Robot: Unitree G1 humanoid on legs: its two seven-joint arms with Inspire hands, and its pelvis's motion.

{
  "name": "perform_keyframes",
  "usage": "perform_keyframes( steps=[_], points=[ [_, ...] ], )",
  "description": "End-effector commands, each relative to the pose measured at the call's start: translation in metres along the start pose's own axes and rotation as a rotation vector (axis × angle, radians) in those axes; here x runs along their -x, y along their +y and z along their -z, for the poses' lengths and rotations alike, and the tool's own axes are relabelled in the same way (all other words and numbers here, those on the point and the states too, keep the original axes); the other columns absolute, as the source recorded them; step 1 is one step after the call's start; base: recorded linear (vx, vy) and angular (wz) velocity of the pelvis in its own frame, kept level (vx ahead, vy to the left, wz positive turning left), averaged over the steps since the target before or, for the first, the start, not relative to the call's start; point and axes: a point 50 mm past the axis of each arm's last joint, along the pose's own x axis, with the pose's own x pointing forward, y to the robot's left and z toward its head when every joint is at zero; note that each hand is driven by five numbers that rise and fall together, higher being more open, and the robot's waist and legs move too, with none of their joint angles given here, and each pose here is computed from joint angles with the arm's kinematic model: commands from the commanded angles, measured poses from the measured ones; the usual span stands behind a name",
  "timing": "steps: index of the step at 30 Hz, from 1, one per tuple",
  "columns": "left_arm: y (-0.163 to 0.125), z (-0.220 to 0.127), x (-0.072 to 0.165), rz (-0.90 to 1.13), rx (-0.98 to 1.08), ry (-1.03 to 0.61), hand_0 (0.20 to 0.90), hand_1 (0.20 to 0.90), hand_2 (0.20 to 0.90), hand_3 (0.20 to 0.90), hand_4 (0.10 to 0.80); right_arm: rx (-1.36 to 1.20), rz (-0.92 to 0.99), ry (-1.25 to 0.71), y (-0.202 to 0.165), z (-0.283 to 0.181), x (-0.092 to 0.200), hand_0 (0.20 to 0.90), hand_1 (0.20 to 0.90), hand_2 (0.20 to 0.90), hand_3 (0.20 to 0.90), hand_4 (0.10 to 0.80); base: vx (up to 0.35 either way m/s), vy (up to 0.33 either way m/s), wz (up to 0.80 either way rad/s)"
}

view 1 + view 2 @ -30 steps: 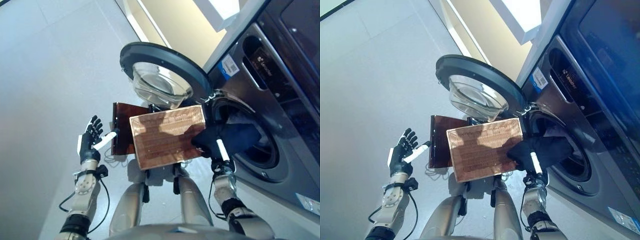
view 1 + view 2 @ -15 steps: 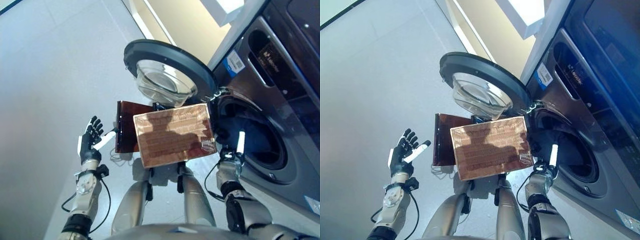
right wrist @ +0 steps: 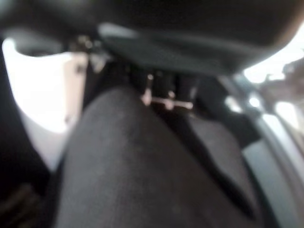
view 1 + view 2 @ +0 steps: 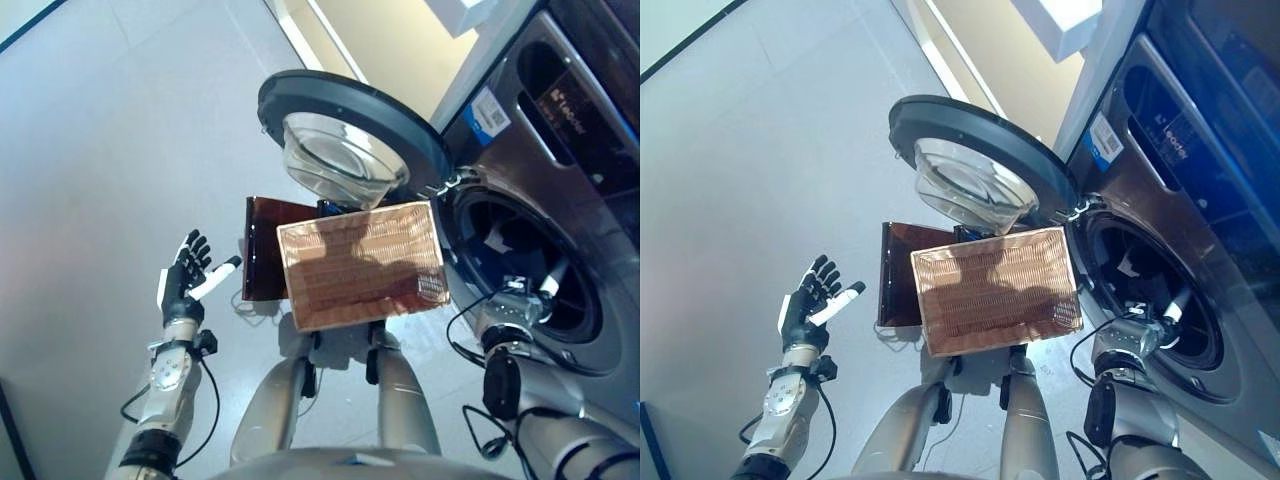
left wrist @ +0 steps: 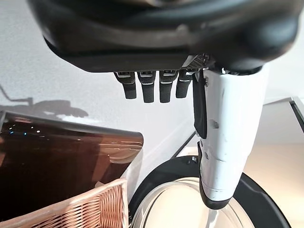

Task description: Pick up the clothes and place them into the washing machine

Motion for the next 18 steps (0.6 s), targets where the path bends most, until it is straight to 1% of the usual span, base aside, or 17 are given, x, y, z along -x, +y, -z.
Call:
perform_keyframes(
  steps=[1,4,12,18],
  points=[
    [0.007,-0.035,-0.001,0.019,0.011,-0.175,0.9,0.9,0.9,0.9,0.8,-0.04,-0.036,-0.241,0.023,-0.059,-0.013,0.2,0.2,0.2,0.2,0.3,0.0,0.0,0.0],
    [0.007,-0.039,-0.002,0.024,0.018,-0.196,0.9,0.9,0.9,0.9,0.8,-0.057,-0.041,-0.279,0.033,-0.071,-0.014,0.2,0.2,0.2,0.2,0.3,0.0,0.0,0.0],
    [0.011,-0.049,-0.003,0.023,0.017,-0.236,0.9,0.9,0.9,0.9,0.8,-0.065,-0.168,-0.355,0.077,-0.096,-0.009,0.2,0.2,0.2,0.2,0.3,0.004,0.0,-0.01],
    [0.013,-0.048,-0.003,0.009,0.022,-0.237,0.9,0.9,0.9,0.9,0.8,-0.052,-0.205,-0.359,0.081,-0.093,-0.006,0.2,0.2,0.2,0.2,0.3,0.009,-0.001,-0.01]
  ],
)
